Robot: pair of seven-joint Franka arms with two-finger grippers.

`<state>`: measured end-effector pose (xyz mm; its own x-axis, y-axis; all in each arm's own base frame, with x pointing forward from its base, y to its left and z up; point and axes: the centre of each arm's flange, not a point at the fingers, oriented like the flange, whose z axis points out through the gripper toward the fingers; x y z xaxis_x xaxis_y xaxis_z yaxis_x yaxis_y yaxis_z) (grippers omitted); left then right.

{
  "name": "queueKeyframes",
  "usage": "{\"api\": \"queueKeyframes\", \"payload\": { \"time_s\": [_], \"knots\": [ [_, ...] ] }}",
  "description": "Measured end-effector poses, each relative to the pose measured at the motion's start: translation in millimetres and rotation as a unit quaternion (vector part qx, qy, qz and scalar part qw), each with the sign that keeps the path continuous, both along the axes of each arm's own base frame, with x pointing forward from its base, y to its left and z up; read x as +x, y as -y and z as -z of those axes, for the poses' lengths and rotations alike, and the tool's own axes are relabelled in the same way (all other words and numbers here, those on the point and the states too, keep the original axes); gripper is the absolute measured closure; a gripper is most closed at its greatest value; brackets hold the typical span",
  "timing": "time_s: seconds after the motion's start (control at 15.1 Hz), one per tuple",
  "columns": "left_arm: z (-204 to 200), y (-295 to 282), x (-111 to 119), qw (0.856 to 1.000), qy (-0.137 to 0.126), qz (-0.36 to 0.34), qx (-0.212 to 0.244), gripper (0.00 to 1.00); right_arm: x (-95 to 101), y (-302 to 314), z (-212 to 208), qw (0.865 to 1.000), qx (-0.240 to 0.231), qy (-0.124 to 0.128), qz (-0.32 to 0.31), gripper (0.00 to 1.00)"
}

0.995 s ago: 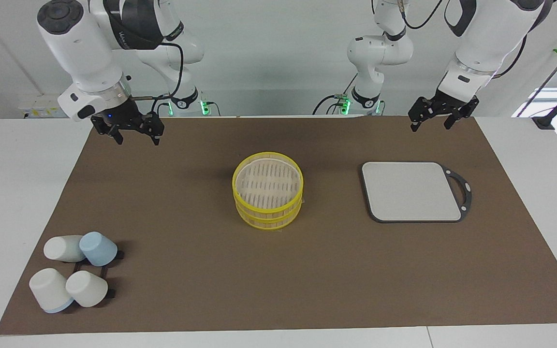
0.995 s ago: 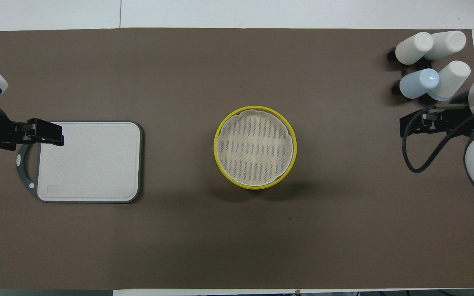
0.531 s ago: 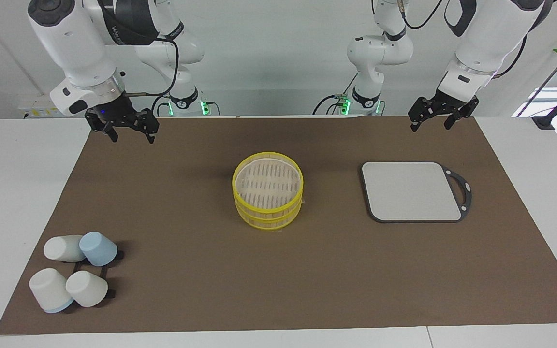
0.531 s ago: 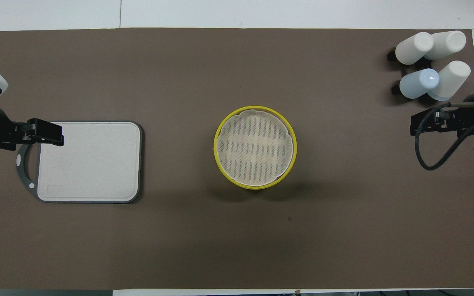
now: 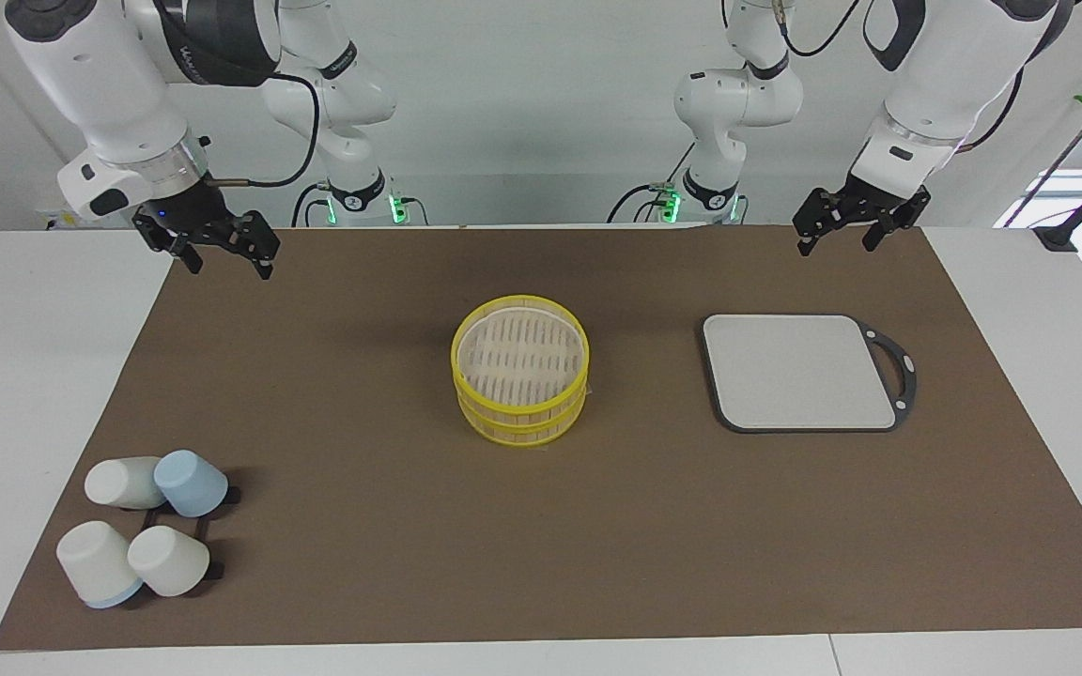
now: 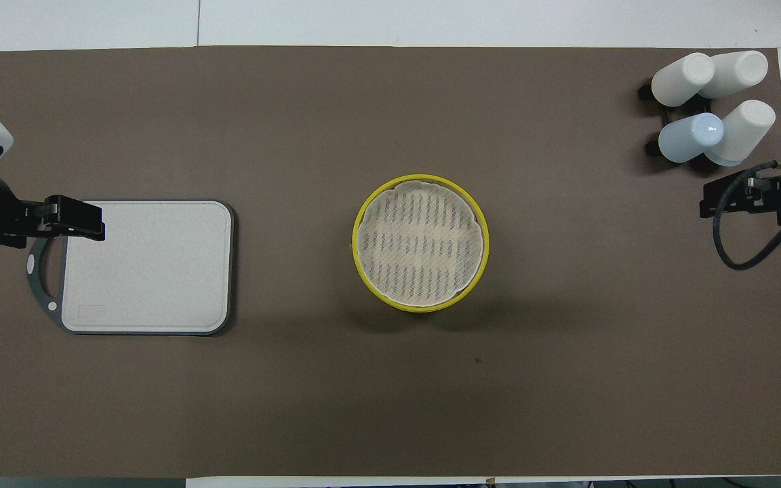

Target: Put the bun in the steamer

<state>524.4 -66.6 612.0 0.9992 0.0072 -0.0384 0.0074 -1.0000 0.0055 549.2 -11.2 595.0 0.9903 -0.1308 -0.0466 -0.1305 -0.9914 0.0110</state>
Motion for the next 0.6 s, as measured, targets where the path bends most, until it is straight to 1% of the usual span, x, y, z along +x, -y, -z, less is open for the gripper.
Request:
{"api": "queueKeyframes", "payload": {
  "time_s": [0.2, 0.46, 0.6],
  "knots": [
    [0.0, 0.0, 0.0, 1.0, 0.0, 0.0, 0.0, 0.0, 0.0, 8.7, -1.8, 1.0, 0.0, 0.002, 0.008, 0.0],
    [0.0, 0.0, 0.0, 1.0, 0.0, 0.0, 0.0, 0.0, -1.7, 34.8, -2.3, 0.999, 0.016, 0.002, 0.035, 0.0],
    [0.0, 0.0, 0.0, 1.0, 0.0, 0.0, 0.0, 0.0, -2.2, 38.7, -2.5, 0.999, 0.017, 0.002, 0.039, 0.0]
  ]
}}
